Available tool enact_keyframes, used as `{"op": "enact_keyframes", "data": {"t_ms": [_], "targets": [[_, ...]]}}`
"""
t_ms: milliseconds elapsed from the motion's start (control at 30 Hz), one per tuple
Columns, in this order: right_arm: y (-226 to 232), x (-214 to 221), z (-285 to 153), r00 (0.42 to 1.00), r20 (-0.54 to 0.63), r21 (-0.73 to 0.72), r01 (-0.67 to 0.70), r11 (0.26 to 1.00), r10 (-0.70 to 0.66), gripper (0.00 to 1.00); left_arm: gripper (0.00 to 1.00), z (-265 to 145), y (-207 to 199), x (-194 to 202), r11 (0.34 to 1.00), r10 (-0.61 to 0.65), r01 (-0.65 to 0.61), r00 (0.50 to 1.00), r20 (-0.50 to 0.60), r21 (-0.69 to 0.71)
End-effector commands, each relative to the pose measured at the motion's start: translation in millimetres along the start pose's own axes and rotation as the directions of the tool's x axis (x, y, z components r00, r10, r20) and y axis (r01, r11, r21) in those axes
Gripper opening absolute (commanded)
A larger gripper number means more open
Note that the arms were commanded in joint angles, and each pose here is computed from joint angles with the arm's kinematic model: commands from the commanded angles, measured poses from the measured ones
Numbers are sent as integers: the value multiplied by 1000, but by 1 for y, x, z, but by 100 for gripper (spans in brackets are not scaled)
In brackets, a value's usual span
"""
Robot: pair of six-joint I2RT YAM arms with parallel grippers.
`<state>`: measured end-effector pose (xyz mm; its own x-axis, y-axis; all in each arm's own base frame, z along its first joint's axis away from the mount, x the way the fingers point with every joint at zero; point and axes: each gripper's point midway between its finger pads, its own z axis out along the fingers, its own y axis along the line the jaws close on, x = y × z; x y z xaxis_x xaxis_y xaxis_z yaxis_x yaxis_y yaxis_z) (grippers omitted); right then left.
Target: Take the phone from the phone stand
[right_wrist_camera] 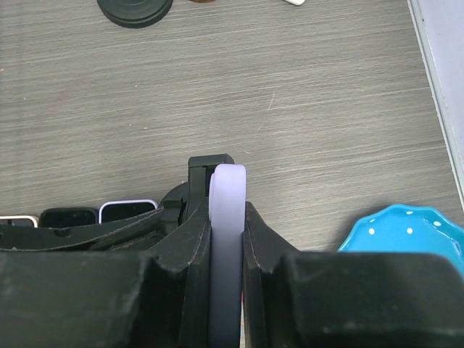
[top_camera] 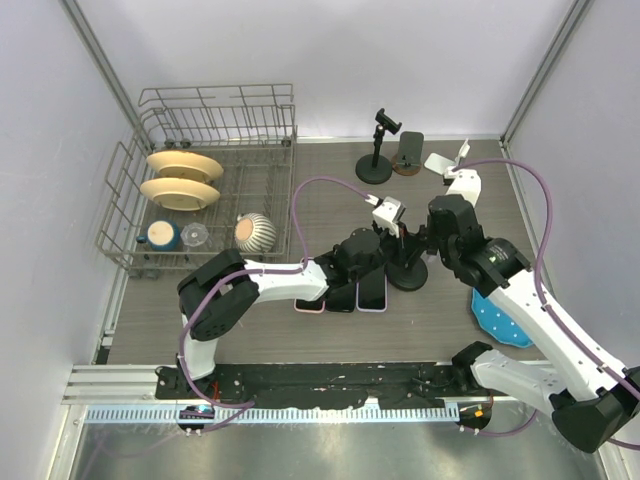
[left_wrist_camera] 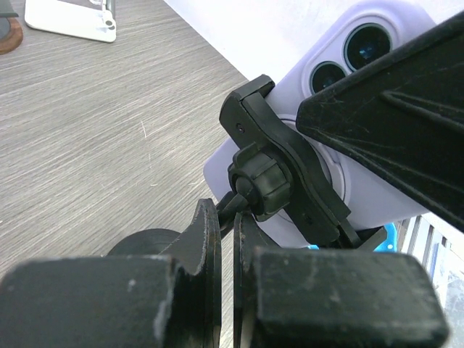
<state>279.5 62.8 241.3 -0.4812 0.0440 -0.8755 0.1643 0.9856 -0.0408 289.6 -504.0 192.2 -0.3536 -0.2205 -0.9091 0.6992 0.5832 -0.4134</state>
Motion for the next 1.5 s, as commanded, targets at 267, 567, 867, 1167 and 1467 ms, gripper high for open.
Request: {"op": "enact_keyframes", "data": {"t_ms": [267,567,867,1167,1467], "targets": [[-87,4,-11,998,-66,227,40,973,-26,1,0,1,14,-60,993,-11,34,979,205,-112],[-91,-6,-10,999,-42,249,27,968,-17,1,0,2,4,-55,996,-4,22,981,194,-89],[-74,-32,-26,993,117,90,-22,996,11,1,0,3,-7,-61,997,75,-74,968,239,-13],[-74,-35,-45,965,258,6,-56,998,52,1,0,9,30,-100,988,155,-145,939,306,-55],[-72,-29,-51,942,320,-47,-89,995,100,1,0,13,111,-126,943,315,-262,903,292,-206]]}}
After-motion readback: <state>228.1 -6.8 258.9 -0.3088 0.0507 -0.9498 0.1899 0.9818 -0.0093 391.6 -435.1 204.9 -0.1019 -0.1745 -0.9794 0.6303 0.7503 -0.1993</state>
